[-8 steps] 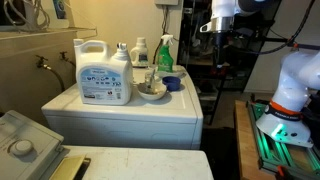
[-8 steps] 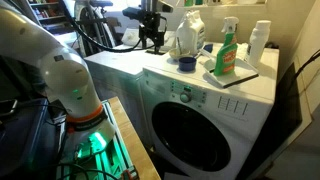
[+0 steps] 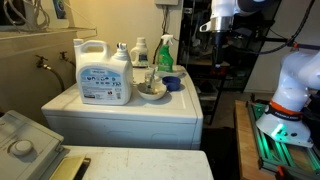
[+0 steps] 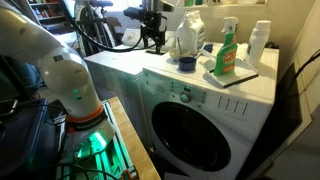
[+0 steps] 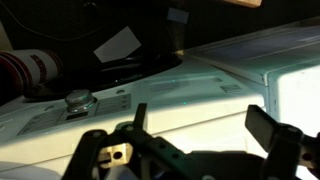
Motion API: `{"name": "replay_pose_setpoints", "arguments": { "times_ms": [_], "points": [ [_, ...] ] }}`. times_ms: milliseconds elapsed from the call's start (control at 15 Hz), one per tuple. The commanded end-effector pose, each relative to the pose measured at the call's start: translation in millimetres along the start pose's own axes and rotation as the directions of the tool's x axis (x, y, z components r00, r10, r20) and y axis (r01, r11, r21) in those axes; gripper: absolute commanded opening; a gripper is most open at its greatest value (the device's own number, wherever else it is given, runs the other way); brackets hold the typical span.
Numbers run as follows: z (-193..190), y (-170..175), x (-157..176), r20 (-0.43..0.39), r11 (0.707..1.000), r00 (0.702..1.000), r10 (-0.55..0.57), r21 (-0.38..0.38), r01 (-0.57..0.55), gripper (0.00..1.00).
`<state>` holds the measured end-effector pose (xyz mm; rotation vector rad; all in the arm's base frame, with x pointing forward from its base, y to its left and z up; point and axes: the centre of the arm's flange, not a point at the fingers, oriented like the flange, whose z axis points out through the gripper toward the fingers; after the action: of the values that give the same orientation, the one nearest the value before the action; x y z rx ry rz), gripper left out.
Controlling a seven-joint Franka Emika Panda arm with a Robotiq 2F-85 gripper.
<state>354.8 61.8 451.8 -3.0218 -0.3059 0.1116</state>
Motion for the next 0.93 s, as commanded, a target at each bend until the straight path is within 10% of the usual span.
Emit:
{"name": "replay_pose_setpoints", "arguments": {
  "times_ms": [0,600,867],
  "points": [
    [-36.9,32.0,21.9,-0.138,0.989,0.985,0.104,-0.093,-0.118,1.0],
    [-176.0,120.0,109.6,-0.544,0.878,0.839,-0.019,-0.411,-0.247,1.0],
    [-172.6,116.0,103.5,-0.534,0.894,0.845,-0.029,-0.391,-0.216,1.0]
  ]
}}
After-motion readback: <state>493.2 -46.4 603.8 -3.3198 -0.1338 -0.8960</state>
